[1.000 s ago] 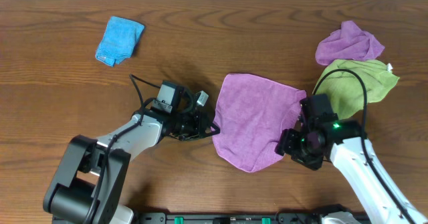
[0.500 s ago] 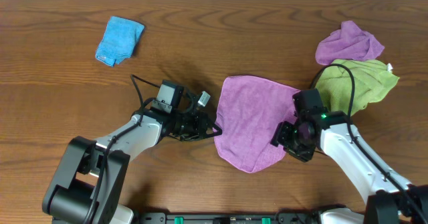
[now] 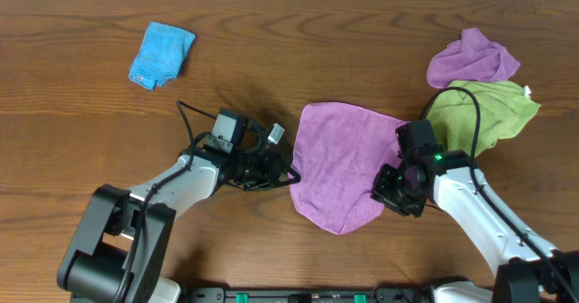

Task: Fold the cloth
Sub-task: 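Grasp the cloth's left corner with the left gripper, right corner with right, then lift the purple cloth with both grippers and stretch it apart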

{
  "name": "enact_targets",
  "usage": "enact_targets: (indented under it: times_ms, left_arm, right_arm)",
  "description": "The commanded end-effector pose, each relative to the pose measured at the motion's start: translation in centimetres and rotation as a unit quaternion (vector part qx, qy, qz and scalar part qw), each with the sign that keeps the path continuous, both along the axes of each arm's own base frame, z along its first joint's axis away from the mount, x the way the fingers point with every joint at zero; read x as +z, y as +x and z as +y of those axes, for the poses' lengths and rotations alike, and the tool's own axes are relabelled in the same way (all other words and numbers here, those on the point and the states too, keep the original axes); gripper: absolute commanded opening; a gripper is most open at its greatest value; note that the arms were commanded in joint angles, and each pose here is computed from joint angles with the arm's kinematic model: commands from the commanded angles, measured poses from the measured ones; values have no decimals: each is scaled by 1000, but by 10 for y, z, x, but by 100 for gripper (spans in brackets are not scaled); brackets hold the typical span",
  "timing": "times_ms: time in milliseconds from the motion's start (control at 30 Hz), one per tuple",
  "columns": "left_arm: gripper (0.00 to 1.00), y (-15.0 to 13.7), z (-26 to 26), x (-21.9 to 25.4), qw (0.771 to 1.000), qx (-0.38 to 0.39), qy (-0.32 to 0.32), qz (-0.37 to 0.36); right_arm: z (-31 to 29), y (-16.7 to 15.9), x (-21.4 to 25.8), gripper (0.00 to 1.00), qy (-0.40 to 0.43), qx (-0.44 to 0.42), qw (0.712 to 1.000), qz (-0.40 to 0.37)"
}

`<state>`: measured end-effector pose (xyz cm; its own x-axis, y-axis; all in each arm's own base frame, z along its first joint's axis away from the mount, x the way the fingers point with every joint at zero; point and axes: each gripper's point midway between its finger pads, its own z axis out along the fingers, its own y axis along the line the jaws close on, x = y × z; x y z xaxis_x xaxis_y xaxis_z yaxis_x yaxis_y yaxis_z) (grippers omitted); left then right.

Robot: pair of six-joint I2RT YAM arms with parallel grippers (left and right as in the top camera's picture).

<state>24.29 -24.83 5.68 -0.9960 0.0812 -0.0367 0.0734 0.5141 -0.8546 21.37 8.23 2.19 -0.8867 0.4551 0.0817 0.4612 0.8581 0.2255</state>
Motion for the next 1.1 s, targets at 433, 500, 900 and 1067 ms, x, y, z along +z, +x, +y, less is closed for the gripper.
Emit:
enact_targets:
  times_ms: [433, 500, 900, 1067]
  left_arm:
    - [6, 29, 30, 21, 998, 44, -45, -13]
    - [6, 38, 37, 30, 997, 54, -58, -21]
    - [6, 127, 46, 120, 977, 101, -55, -179]
    - [6, 160, 59, 136, 961, 149, -8, -231]
  right_arm:
    - [-3, -4, 45, 1, -2, 88, 991, -98]
    - [0, 13, 61, 1, 4, 90, 983, -158]
    - [25, 134, 103, 1, 30, 81, 920, -382]
    - [33, 187, 120, 1, 26, 82, 900, -427]
